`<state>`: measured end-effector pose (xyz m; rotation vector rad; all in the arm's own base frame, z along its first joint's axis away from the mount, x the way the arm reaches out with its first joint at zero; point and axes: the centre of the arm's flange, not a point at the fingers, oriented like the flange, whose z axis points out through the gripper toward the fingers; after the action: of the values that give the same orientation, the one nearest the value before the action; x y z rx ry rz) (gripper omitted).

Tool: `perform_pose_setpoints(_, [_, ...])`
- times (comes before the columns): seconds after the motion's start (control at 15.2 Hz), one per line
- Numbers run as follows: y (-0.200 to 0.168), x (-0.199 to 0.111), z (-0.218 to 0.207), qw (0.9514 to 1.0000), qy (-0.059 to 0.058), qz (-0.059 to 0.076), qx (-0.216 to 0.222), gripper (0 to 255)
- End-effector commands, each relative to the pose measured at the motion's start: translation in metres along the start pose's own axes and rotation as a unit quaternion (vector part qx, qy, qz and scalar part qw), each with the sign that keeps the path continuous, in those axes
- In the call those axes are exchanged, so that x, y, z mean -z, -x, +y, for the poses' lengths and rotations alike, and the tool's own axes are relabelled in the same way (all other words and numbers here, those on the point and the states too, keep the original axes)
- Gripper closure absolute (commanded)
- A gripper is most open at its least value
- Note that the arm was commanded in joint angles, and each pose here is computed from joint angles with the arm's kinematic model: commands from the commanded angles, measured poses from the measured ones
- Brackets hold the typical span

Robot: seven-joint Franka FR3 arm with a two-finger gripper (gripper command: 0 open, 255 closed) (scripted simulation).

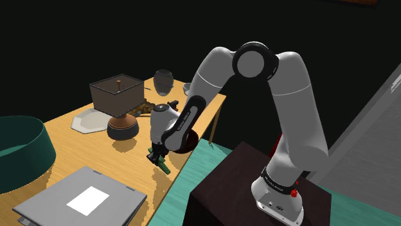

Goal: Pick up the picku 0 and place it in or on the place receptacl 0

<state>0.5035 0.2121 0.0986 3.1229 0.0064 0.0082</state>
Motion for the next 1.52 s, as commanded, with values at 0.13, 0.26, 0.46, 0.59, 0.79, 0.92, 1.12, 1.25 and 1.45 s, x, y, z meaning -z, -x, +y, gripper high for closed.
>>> perform_pose_setpoints(0.13, [0.001, 0.021, 0.0, 1.0, 0.0, 0.0, 0.0, 255])
perform_pose_setpoints(0.26, [0.001, 0.032, 0.0, 1.0, 0.0, 0.0, 0.0, 255])
perform_pose_setpoints(0.46, [0.001, 0.048, 0.0, 1.0, 0.0, 0.0, 0.0, 255])
perform_pose_setpoints(0.59, [0.001, 0.058, 0.0, 1.0, 0.0, 0.0, 0.0, 255])
perform_pose_setpoints(0.79, [0.001, 0.074, 0.001, 1.0, 0.0, 0.0, 0.0, 255])
perform_pose_setpoints(0.92, [0.001, 0.085, 0.001, 1.0, 0.0, 0.0, 0.0, 255])
perform_pose_setpoints(1.12, [0.001, 0.101, 0.001, 1.0, 0.0, 0.0, 0.0, 255])
perform_pose_setpoints(1.25, [0.0, 0.111, 0.001, 1.0, 0.0, 0.0, 0.0, 255])
perform_pose_setpoints(1.45, [0.0, 0.127, 0.002, 1.0, 0.0, 0.0, 0.0, 255])
